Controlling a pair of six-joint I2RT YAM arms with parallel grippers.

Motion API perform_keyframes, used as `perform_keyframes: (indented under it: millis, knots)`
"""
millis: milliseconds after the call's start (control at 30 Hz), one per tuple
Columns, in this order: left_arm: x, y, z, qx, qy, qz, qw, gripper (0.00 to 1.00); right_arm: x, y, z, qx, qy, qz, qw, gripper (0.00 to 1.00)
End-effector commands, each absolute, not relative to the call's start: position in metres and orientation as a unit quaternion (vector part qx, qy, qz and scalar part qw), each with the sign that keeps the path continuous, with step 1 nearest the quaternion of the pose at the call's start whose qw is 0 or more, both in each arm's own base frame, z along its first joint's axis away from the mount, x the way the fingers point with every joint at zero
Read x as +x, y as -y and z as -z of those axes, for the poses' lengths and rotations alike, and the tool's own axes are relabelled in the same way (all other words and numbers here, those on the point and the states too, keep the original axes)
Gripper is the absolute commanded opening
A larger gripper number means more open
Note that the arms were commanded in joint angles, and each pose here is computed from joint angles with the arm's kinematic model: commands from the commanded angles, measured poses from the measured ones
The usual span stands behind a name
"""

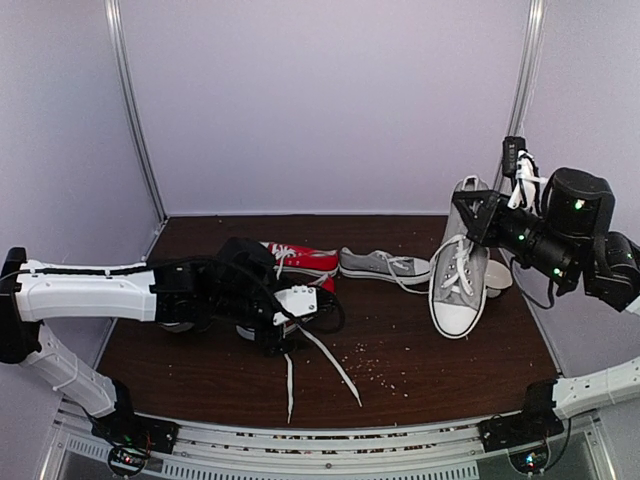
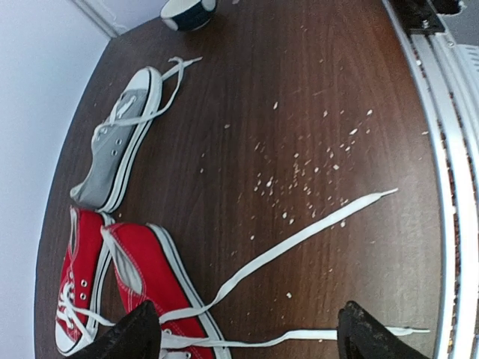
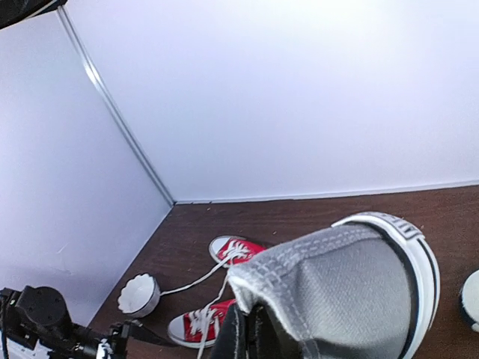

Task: Tie the shoes
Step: Place the shoe at the center of the board.

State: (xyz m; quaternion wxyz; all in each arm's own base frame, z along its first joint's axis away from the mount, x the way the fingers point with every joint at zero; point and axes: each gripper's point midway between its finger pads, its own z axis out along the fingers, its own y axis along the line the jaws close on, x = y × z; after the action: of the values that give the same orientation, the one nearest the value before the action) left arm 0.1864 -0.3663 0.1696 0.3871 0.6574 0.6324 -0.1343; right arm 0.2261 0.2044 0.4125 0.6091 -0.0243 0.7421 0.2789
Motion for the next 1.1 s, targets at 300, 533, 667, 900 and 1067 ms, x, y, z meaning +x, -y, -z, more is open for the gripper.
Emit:
perform_keyframes:
  millis: [300,533,667,900,1067]
  knots:
    - [0.127,0.421,-0.195,0.681,-0.554,0.243,0.412,0.87,0.198,-0.248,-0.366,0.048,-0.754,-0.348,0.556,0.00]
    - [0.134,0.407,-0.172,0.691,-0.571,0.201,0.396,0.87,0.200,-0.245,-0.321,0.066,-0.783,-0.320,0.530,0.00]
    - [0.139,0.409,-0.164,0.693,-0.578,0.186,0.388,0.87,0.202,-0.245,-0.308,0.080,-0.787,-0.318,0.523,0.00]
    - [0.138,0.410,-0.148,0.704,-0.586,0.180,0.360,0.87,0.229,-0.237,-0.257,0.139,-0.795,-0.326,0.492,0.00]
    - [0.143,0.408,-0.127,0.718,-0.597,0.150,0.325,0.86,0.258,-0.239,-0.225,0.086,-0.835,-0.239,0.489,0.00]
